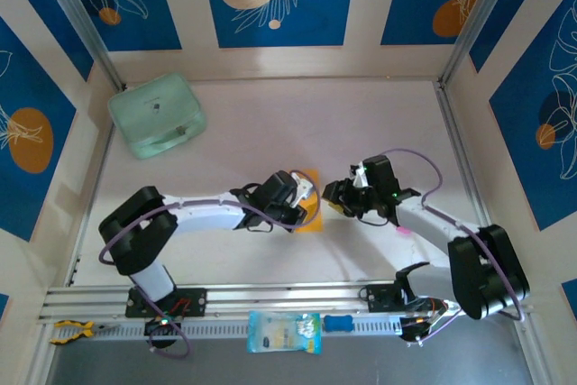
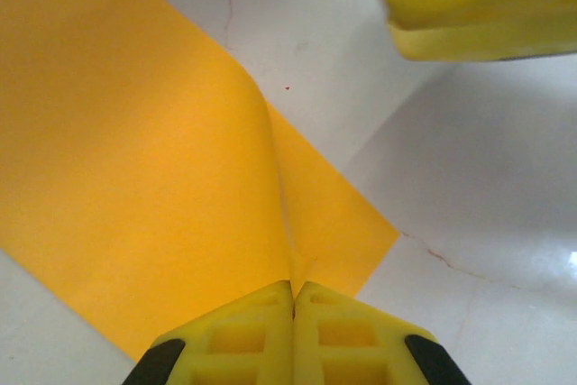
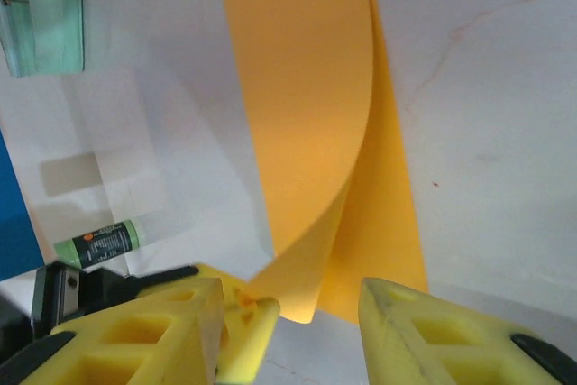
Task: Fold a paper plane with a square sheet of paper (pick it up from the middle)
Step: Fold the triangle a second time at the center of the table.
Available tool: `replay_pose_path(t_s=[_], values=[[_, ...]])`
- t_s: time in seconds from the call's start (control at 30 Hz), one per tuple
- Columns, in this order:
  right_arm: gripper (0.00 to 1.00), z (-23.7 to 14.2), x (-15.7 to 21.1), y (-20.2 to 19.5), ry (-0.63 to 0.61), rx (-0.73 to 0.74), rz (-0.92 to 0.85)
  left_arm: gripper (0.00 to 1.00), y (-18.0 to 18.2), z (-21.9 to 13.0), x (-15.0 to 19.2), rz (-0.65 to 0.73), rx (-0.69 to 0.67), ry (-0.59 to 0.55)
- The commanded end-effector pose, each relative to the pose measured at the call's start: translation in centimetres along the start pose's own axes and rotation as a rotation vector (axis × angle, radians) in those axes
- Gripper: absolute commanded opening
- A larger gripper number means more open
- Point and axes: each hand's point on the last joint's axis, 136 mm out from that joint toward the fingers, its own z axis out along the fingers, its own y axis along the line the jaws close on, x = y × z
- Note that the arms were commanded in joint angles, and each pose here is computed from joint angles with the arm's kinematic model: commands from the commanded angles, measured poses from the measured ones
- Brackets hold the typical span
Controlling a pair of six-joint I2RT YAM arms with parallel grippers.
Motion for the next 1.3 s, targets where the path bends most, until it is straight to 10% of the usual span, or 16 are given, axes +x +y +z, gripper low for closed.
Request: replay_pose_path(t_s=[0.0, 0.5, 1.27], values=[[0.42, -0.2, 1.7, -2.4, 0.023, 0.069, 0.064, 0.0, -2.0, -0.5, -0.5, -0.091, 0.181, -0.011], [0.03, 3.0, 4.6, -0.9, 0.102, 0.024, 0.01, 0.0, -0.1, -0.7, -0.4, -0.163, 0.193, -0.013], [0.03, 4.8, 5.0, 0.1, 0.137, -0.026, -0.002, 0.21, -0.2, -0.3, -1.3, -0.18, 0.222, -0.026]])
